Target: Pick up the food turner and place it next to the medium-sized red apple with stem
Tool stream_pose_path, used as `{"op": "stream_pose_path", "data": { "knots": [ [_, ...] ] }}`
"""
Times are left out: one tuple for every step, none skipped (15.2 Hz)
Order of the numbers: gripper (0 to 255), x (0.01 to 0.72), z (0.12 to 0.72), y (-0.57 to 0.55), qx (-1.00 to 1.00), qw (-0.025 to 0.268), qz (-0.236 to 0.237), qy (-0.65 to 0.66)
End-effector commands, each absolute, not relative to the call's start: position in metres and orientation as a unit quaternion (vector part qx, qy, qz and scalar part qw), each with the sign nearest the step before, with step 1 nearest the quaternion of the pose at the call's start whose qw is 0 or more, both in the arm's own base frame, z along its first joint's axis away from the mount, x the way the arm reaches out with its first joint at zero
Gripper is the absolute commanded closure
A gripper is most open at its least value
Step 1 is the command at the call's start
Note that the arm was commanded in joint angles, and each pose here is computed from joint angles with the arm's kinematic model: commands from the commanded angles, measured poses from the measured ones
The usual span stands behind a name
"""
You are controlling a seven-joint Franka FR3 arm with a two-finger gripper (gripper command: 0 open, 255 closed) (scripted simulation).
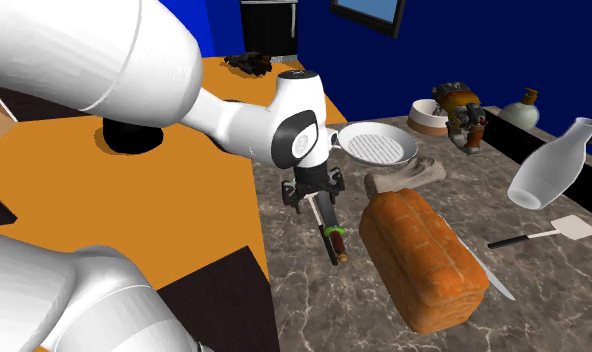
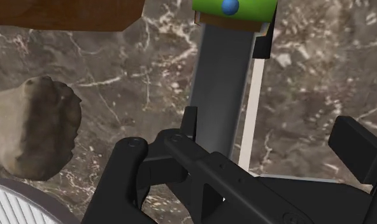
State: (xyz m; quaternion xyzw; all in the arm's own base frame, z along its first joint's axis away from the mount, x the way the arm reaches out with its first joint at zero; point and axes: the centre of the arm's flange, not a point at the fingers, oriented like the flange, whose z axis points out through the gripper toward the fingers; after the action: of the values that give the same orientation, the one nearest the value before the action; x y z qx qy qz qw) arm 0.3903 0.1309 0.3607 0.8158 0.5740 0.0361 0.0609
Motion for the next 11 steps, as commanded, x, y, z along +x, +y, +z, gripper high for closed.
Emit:
{"op": "stream_pose_path", "data": {
  "knots": [
    [0,0.392,0.35,0.13,0.815,0.061,0.037,0.576],
    [0,0.392,0.345,0.129,0.815,0.061,0.037,0.576],
    [0,0.393,0.34,0.129,0.815,0.061,0.037,0.576],
    [0,0.393,0.337,0.129,0.815,0.061,0.037,0.576],
    [0,0.393,0.337,0.129,0.815,0.061,0.037,0.576],
    [0,0.393,0.337,0.129,0.815,0.061,0.037,0.576],
    [0,0.393,0.337,0.129,0.815,0.061,0.037,0.576],
    [0,0.393,0.337,0.129,0.815,0.061,0.037,0.576],
    [0,0.393,0.337,0.129,0.815,0.061,0.037,0.576],
    [0,0.393,0.337,0.129,0.815,0.061,0.037,0.576],
    [0,0.393,0.337,0.129,0.815,0.061,0.037,0.576]
  ]
}}
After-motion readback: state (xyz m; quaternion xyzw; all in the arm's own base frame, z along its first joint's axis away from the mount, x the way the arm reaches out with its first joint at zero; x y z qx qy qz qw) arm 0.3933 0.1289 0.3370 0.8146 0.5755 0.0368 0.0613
